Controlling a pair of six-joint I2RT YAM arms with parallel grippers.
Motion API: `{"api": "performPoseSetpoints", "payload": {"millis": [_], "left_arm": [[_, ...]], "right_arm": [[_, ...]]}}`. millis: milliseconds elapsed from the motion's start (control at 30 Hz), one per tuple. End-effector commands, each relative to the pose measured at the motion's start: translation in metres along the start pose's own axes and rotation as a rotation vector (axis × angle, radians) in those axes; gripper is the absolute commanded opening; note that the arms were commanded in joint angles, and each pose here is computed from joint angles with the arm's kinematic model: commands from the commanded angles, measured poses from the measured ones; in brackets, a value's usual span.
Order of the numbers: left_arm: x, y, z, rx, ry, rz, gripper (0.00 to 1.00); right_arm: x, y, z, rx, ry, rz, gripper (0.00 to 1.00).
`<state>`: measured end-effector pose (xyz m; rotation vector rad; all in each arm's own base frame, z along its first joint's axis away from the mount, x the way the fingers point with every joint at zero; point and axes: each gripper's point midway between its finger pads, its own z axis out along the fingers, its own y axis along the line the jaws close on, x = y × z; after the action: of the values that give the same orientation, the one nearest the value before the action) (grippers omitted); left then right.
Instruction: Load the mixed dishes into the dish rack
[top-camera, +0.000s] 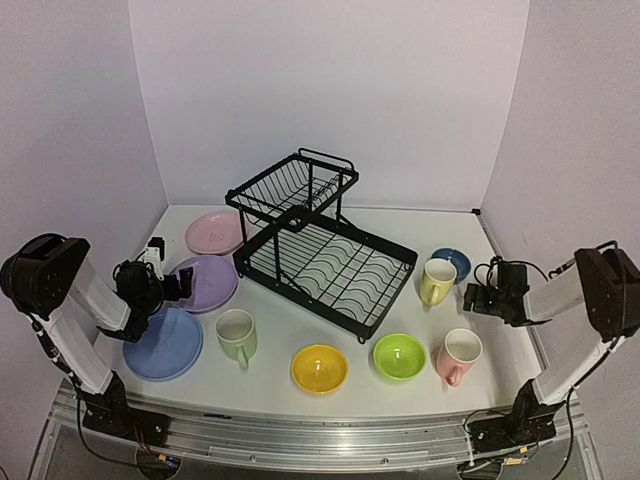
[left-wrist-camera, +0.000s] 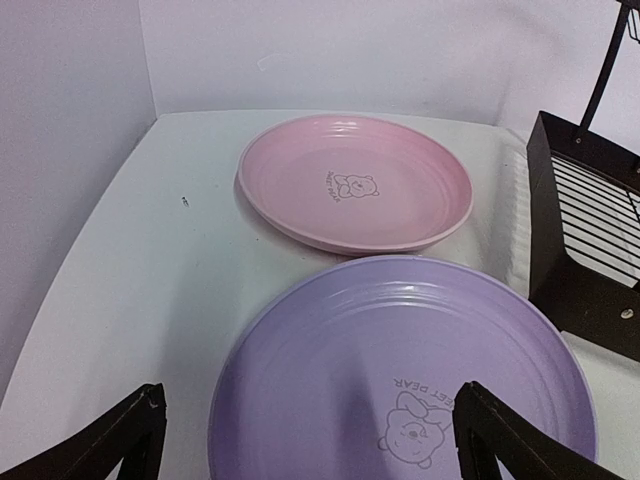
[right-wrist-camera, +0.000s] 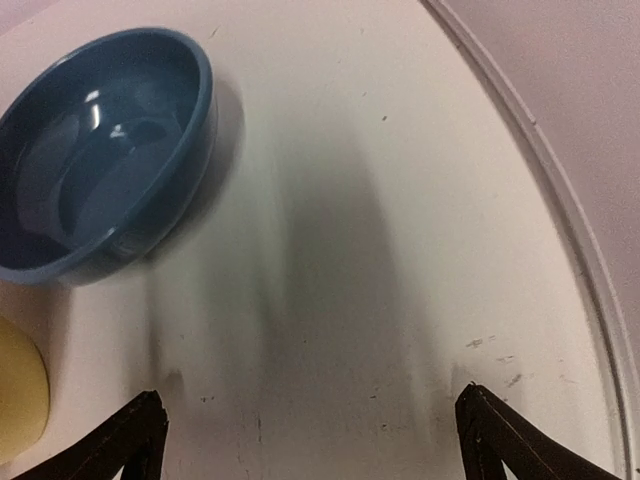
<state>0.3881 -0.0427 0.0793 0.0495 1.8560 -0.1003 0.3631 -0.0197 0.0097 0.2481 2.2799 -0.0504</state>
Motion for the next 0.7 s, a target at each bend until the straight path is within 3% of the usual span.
{"api": "performPoseSetpoints", "payload": {"millis": [0,100,200,300,400,467,600,667], "left_arm": [[-0.024,-0.002,0.0,0.014,-0.076,0.004,1.0],[-0.023,-0.002,0.001,0.014,-0.074,0.004,1.0],[-0.028,0.0,-0.002,0.0,-0.097,0.0,1.0],[-0.052,0.013,-0.006,-0.078,-0.101,-0.033,1.0],[-0.071,0.006,-0.006,-0.051,0.001,0.003,1.0],[-0.097,0.002,-0.018,-0.032,-0.001,-0.008,1.0],[-0.128,-0.052,-0.043,0.285,0.105,0.088,1.0],[-0.104,-0.072,-0.056,0.429,0.288,0.157,1.0]], "right_arm": [[-0.052,-0.006,-0.028,0.068,-0.048,0.012,0.98],[-0.081,-0.001,-0.047,0.041,-0.111,-0.007,0.98],[-0.105,0.009,-0.064,-0.001,-0.094,0.022,0.98],[-0.118,0.032,-0.079,-0.122,-0.024,0.063,0.98],[-0.137,0.064,-0.098,-0.299,0.006,0.118,0.95],[-0.154,0.083,-0.112,-0.409,0.009,0.167,0.94],[-0.178,0.108,-0.134,-0.554,0.035,0.222,0.94],[-0.181,0.12,-0.142,-0.566,0.065,0.19,0.93]]}}
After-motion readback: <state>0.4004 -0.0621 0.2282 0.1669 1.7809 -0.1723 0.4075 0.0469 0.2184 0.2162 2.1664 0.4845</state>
